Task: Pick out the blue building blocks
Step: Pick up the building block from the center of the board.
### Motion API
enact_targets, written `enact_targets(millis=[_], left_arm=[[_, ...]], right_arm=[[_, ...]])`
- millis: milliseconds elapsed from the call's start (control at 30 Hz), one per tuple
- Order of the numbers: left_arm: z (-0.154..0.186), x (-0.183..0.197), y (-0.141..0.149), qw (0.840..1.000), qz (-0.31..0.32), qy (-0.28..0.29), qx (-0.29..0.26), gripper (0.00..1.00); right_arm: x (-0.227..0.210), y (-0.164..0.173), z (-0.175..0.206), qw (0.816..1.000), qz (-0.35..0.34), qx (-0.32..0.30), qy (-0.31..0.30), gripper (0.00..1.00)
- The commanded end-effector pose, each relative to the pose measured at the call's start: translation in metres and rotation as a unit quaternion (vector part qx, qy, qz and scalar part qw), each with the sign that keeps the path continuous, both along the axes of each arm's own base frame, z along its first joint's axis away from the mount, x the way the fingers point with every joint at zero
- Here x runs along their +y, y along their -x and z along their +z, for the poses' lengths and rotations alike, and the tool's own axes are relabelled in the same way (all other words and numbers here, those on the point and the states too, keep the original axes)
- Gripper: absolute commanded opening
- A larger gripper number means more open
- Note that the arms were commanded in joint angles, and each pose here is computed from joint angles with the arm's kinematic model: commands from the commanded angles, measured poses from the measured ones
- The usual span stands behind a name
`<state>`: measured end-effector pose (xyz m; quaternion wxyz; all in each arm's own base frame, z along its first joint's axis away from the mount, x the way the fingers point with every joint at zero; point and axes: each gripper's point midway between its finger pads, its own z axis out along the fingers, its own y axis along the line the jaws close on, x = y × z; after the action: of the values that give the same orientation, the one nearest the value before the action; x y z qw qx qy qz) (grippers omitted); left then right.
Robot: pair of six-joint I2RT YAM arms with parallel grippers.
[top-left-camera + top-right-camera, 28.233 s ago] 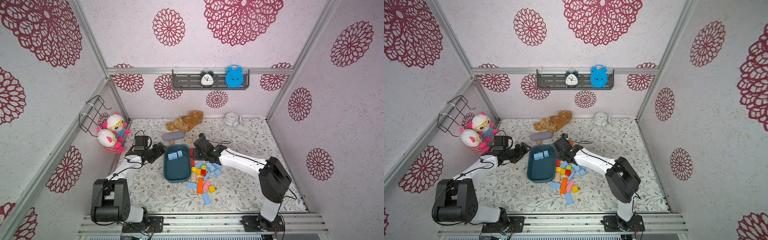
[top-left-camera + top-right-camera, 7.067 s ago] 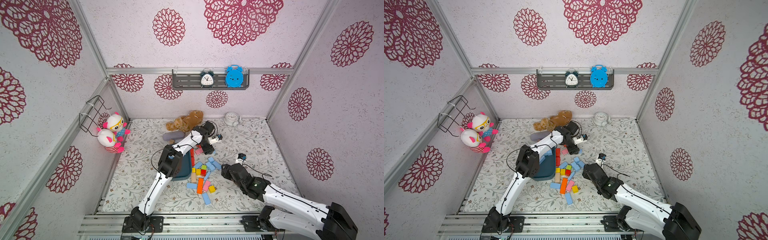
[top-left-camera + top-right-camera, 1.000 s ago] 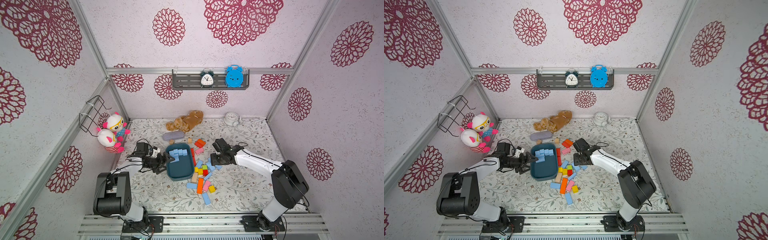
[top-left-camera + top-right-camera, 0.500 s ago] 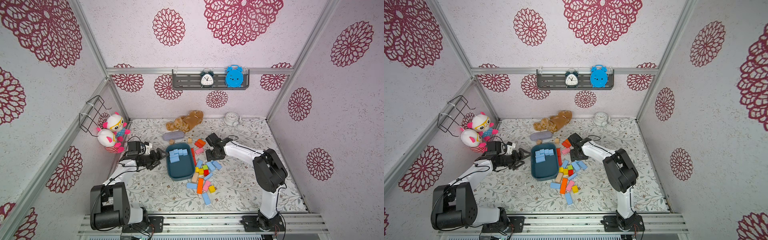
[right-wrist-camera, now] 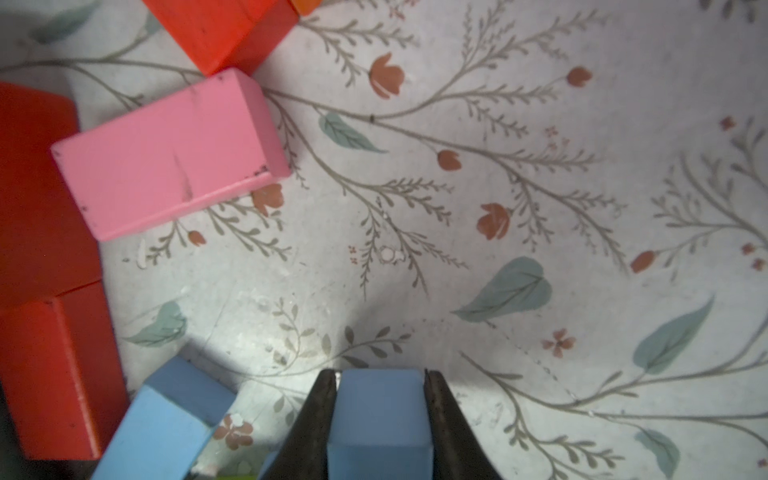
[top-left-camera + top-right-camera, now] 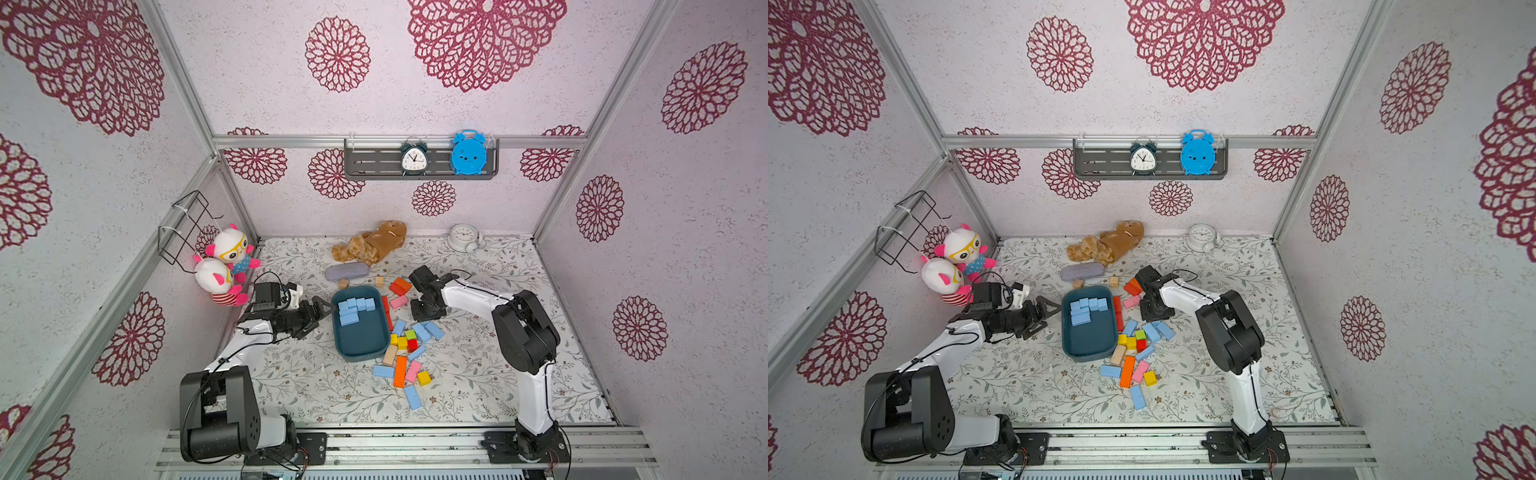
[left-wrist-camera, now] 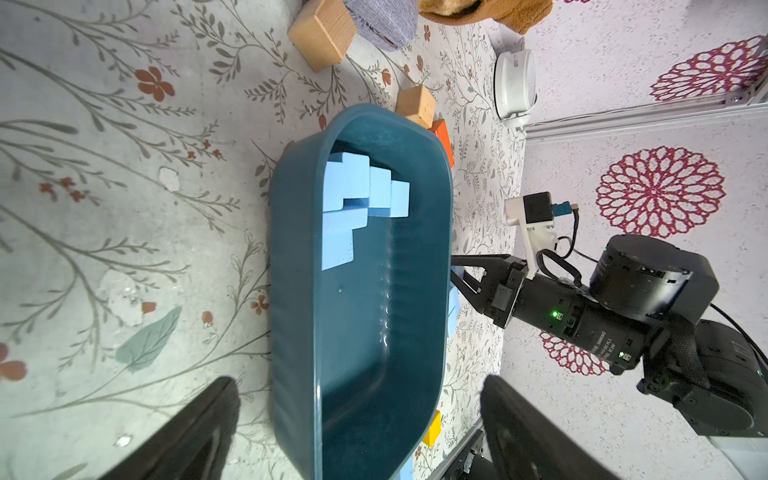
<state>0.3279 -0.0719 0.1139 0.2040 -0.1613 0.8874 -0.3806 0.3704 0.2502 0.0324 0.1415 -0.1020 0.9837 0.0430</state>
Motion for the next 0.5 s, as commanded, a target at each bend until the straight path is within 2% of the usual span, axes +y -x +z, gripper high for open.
enact_targets(millis=[0, 100, 233, 467], left_arm=[[-0.001, 0.003, -0.001, 1.000, -0.002, -0.012, -0.014, 0.95], [-0.003, 0.007, -0.002, 1.000, 0.003, -0.022, -0.013, 0.96], [-0.003, 0.020, -0.008, 0.998, 0.022, -0.050, -0.014, 0.97], [0.005, 0.048, -0.012, 0.995, 0.066, -0.069, -0.019, 0.97]], right_arm=[[0.000, -0.001, 0.035, 1.000, -0.009, -0.023, -0.007, 0.26], [0.013, -0.004, 0.070, 0.998, -0.009, -0.064, -0.017, 0.26], [0.060, -0.001, 0.115, 0.991, 0.011, -0.116, -0.059, 0.27], [0.170, 0.026, 0.122, 0.979, 0.071, -0.108, -0.155, 0.27]])
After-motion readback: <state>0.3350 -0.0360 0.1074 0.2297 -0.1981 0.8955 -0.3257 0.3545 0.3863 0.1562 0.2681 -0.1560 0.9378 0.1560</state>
